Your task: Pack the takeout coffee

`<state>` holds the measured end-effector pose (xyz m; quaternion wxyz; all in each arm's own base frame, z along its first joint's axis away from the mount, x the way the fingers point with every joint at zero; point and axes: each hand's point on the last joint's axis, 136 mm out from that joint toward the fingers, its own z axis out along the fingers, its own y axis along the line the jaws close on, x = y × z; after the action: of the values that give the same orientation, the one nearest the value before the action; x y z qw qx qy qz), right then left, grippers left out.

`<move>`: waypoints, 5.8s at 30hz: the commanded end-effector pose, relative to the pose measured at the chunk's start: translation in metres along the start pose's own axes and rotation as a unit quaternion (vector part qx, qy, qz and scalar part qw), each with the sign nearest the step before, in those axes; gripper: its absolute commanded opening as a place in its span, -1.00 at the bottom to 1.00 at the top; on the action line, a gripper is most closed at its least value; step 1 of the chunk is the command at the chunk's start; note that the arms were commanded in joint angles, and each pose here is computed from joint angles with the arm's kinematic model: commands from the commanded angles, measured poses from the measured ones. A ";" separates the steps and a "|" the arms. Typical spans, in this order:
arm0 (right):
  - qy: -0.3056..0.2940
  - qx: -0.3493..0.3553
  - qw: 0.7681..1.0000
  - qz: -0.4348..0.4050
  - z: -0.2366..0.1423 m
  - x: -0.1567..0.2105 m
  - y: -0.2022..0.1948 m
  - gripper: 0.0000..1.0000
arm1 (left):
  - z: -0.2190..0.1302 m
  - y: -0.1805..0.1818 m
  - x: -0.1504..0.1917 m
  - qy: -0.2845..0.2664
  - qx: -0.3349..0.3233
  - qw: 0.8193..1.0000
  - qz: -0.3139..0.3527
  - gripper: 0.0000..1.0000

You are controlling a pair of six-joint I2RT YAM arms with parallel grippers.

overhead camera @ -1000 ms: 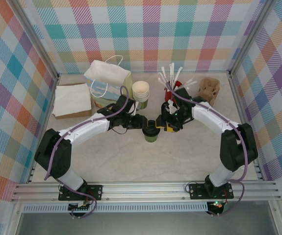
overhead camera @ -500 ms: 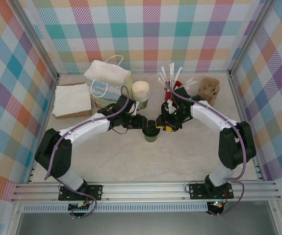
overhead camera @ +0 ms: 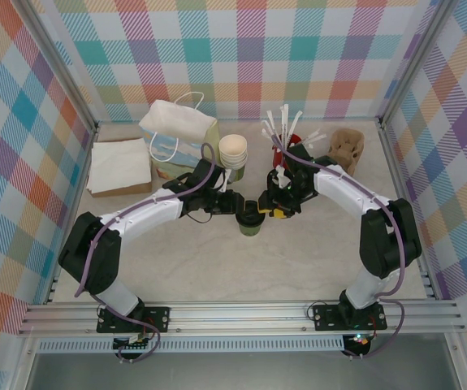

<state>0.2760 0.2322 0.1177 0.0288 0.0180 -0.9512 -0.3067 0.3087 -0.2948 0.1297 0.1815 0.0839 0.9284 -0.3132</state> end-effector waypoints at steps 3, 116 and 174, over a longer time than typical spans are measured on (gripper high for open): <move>0.063 0.101 0.992 0.043 0.019 0.028 -0.051 -0.11 | 0.015 0.063 0.053 0.080 -0.103 0.991 -0.025 -0.37; -0.050 0.040 0.996 -0.058 0.020 -0.018 0.001 0.20 | -0.027 0.041 -0.014 0.003 0.002 0.998 -0.069 0.38; -0.117 0.202 0.937 -0.261 -0.007 -0.026 0.070 1.00 | -0.269 0.053 -0.110 -0.381 -0.107 0.910 -0.124 1.00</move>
<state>0.2963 0.2855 0.1546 -0.1541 0.2323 -0.9536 -0.1140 0.3425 -0.0925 0.3129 0.4814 -0.1562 0.8388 -0.2008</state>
